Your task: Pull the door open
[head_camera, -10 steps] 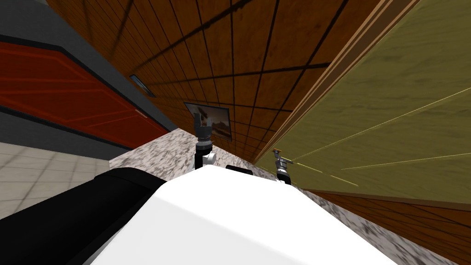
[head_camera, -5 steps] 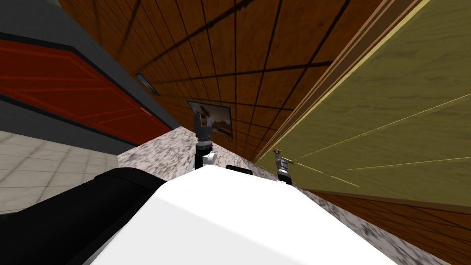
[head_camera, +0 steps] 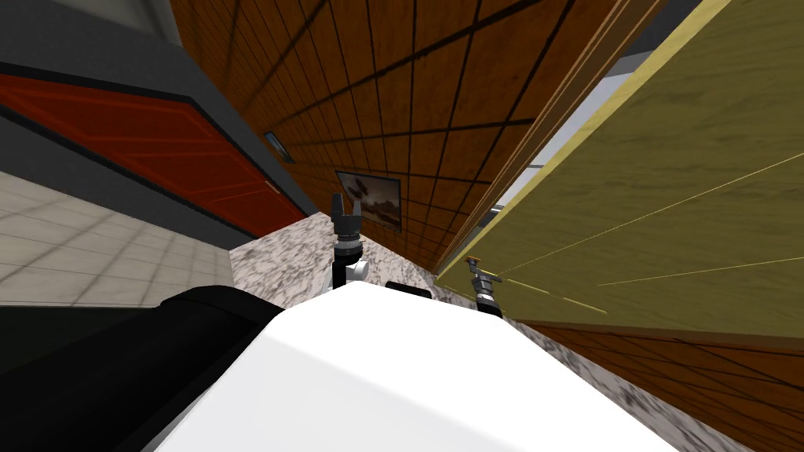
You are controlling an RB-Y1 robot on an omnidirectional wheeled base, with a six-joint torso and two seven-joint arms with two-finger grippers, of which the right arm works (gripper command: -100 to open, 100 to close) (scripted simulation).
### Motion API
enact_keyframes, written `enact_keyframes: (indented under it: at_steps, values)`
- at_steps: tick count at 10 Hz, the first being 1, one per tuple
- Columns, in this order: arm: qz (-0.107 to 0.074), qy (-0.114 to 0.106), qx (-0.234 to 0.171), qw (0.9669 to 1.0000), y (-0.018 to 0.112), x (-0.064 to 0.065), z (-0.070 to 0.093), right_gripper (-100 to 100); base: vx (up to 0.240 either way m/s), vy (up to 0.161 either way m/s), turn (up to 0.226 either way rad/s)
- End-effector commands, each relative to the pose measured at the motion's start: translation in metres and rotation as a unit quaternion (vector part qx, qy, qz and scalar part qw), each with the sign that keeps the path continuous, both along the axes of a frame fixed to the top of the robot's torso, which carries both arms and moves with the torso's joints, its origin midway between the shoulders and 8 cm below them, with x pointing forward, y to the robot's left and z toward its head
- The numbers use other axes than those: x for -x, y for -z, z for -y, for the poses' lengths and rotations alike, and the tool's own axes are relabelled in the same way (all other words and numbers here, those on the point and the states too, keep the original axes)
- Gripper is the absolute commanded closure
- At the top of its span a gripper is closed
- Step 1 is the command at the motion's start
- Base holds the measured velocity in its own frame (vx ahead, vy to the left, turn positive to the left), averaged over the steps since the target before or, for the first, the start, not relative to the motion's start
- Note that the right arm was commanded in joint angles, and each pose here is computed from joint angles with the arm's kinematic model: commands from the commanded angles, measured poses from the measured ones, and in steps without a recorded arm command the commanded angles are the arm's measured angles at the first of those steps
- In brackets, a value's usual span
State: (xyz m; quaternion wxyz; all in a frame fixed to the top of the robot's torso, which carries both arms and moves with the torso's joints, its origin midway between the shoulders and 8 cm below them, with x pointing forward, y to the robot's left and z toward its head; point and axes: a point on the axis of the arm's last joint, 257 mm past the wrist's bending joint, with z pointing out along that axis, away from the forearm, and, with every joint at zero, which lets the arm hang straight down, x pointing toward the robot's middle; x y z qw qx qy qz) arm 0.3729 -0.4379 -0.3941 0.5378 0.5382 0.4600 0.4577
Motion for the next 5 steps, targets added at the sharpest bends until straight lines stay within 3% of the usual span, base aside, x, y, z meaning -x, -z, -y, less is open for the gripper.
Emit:
enact_keyframes:
  at_steps: [1,3,5]
  values:
    - [0.002,-0.01,0.0,0.9999,-0.002,0.004,-0.001,100,-0.178,-0.039,0.104]
    - [0.001,-0.012,0.0,0.9999,-0.001,0.005,-0.001,100,-0.145,-0.011,0.053]
    - [0.0,-0.024,0.0,0.9997,0.0,0.019,0.0,100,-0.169,-0.047,0.153]
